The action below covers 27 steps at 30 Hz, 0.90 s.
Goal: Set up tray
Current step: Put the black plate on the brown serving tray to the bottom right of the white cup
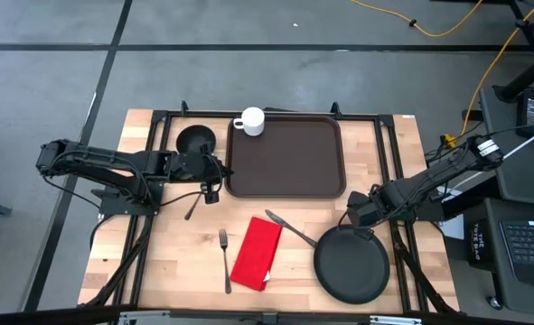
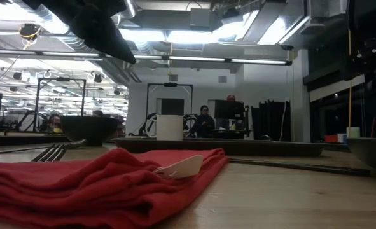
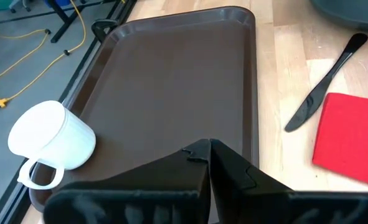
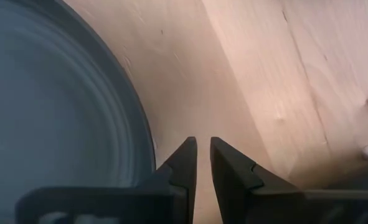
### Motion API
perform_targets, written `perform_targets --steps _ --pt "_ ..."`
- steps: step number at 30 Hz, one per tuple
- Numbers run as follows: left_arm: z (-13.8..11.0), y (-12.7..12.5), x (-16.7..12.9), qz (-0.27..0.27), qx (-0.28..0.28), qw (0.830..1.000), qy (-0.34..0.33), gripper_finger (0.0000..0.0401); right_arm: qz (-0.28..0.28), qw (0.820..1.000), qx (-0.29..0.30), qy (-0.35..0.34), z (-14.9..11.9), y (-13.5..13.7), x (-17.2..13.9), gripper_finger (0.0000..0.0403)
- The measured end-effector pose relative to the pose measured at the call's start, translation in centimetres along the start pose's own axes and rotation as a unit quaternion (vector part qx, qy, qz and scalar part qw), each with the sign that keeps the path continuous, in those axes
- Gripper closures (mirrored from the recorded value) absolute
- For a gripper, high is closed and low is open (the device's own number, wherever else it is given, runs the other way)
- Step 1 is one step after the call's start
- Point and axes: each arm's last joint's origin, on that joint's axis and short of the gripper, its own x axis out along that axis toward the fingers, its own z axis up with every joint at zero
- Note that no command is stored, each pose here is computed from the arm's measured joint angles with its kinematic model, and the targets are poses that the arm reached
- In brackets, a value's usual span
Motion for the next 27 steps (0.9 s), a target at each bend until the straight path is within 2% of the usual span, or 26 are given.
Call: perform_targets --steps 10,20,27 --pt "0.0 0.0 0.0 0.0 -0.001 1.0 0.0 0.0398 0.024 1.0 0.003 -0.019 0.37 0.46 -0.02 0.0351" --pt "0.0 0.0 0.0 0.0 -0.026 1.0 0.0 0.0398 0.038 0.999 0.002 -0.031 0.59 0.73 -0.05 0.0349" --pt "-0.01 0.0 0.0 0.0 -0.026 1.0 0.0 0.0398 0.038 0.999 0.014 -0.03 0.58 0.73 -0.05 0.0289"
